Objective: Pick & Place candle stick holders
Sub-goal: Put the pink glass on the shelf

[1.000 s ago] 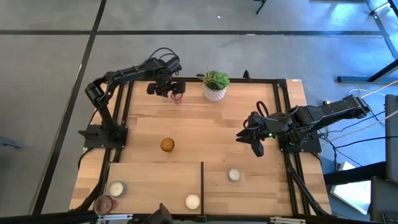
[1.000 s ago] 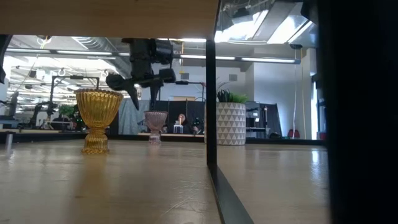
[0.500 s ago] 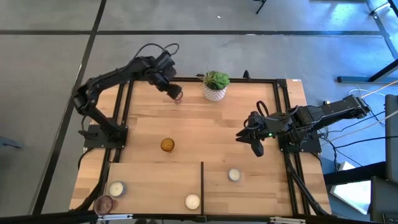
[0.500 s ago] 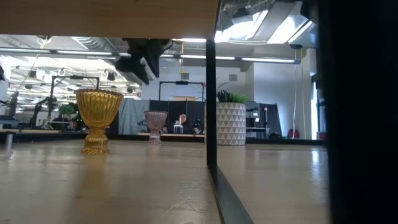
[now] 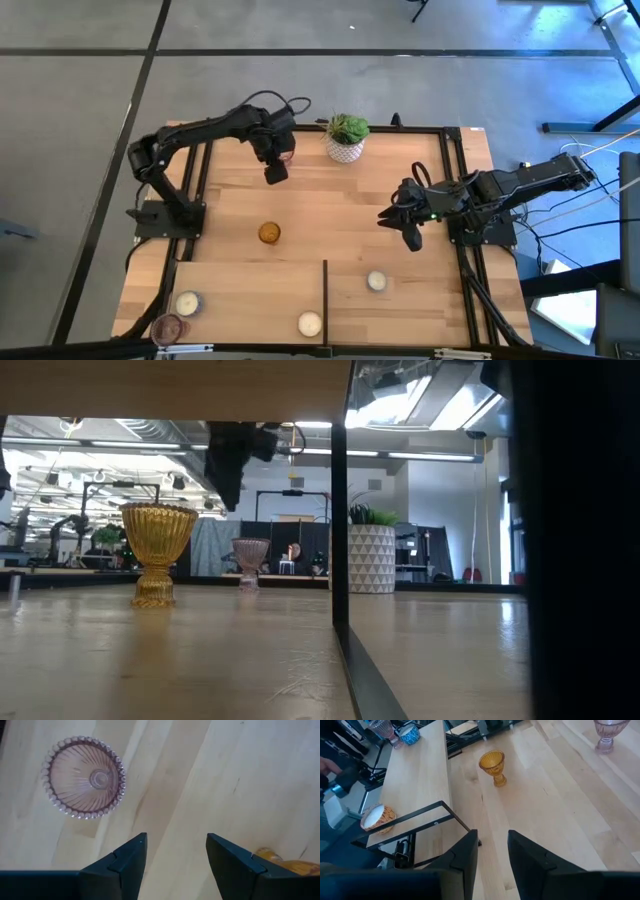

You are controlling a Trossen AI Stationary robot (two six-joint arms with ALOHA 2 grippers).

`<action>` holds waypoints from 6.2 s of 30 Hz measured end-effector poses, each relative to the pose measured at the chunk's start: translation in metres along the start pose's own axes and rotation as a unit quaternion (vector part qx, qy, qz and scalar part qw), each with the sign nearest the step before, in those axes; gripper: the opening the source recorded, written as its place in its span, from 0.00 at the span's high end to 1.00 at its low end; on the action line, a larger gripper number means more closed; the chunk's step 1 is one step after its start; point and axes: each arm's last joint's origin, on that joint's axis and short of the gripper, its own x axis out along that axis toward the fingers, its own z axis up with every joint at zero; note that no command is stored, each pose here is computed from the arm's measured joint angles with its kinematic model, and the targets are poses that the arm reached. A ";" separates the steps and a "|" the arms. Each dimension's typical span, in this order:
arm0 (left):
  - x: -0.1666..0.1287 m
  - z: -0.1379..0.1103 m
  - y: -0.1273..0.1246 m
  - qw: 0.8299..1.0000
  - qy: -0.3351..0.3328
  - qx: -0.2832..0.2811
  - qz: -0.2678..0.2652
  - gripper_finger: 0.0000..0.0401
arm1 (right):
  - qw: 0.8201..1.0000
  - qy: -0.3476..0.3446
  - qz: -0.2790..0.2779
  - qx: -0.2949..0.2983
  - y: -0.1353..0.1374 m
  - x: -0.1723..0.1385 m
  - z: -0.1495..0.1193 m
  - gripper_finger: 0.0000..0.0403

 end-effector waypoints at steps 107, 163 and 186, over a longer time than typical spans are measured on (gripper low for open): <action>-0.028 0.036 -0.025 0.997 -0.022 -0.034 0.064 0.96 | 0.999 0.027 0.014 0.042 0.007 0.021 -0.004 0.73; -0.131 -0.218 -0.292 0.959 0.042 -0.278 -0.027 0.96 | 0.994 0.017 0.083 0.065 0.036 0.035 -0.010 0.73; -0.181 -0.106 -0.230 0.988 -0.123 -0.071 -0.068 0.96 | 0.993 0.009 0.120 -0.018 0.062 0.027 0.007 0.73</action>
